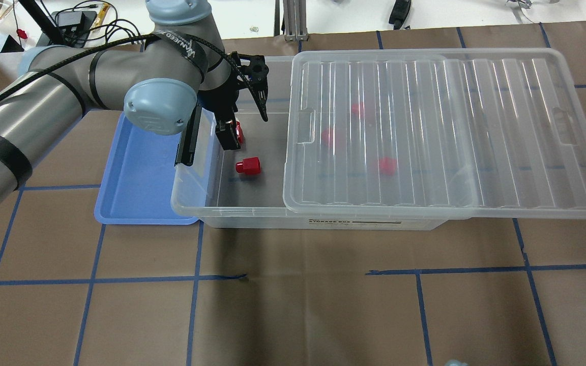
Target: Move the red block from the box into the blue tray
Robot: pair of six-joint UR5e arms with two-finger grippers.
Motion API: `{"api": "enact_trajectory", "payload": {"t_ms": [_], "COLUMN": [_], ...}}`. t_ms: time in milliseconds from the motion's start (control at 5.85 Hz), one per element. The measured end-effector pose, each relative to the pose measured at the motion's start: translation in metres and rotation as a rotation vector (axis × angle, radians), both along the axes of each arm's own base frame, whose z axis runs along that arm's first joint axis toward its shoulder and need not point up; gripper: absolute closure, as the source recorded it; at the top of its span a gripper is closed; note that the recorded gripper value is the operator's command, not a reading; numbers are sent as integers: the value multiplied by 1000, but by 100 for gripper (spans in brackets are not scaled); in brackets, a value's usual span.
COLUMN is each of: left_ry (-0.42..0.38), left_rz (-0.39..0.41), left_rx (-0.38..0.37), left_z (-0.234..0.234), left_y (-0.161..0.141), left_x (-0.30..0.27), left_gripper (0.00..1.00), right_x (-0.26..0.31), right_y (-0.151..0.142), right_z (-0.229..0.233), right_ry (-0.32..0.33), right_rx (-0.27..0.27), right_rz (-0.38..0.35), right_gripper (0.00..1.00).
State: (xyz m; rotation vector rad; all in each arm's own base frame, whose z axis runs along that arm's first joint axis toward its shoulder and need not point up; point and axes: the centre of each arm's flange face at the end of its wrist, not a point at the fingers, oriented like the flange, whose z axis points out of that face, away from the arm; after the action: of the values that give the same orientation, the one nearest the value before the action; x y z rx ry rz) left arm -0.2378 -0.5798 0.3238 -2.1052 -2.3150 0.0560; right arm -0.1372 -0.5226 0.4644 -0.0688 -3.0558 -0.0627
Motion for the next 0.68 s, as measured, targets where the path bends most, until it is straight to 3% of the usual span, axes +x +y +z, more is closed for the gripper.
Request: {"api": "enact_trajectory", "payload": {"t_ms": [342, 684], "left_ry": [-6, -7], "left_rz": [-6, -7], "left_rx": [38, 41], "left_z": [-48, -92], "left_y": [-11, -12], "left_x": [-2, -4], "left_gripper": [6, 6], "right_x": [109, 213], "right_y": [-4, 1], "right_z": [40, 50], "right_ry": [-52, -62], "right_rx": [-32, -51], "right_rz": [-96, -115], "right_gripper": [0, 0]}}
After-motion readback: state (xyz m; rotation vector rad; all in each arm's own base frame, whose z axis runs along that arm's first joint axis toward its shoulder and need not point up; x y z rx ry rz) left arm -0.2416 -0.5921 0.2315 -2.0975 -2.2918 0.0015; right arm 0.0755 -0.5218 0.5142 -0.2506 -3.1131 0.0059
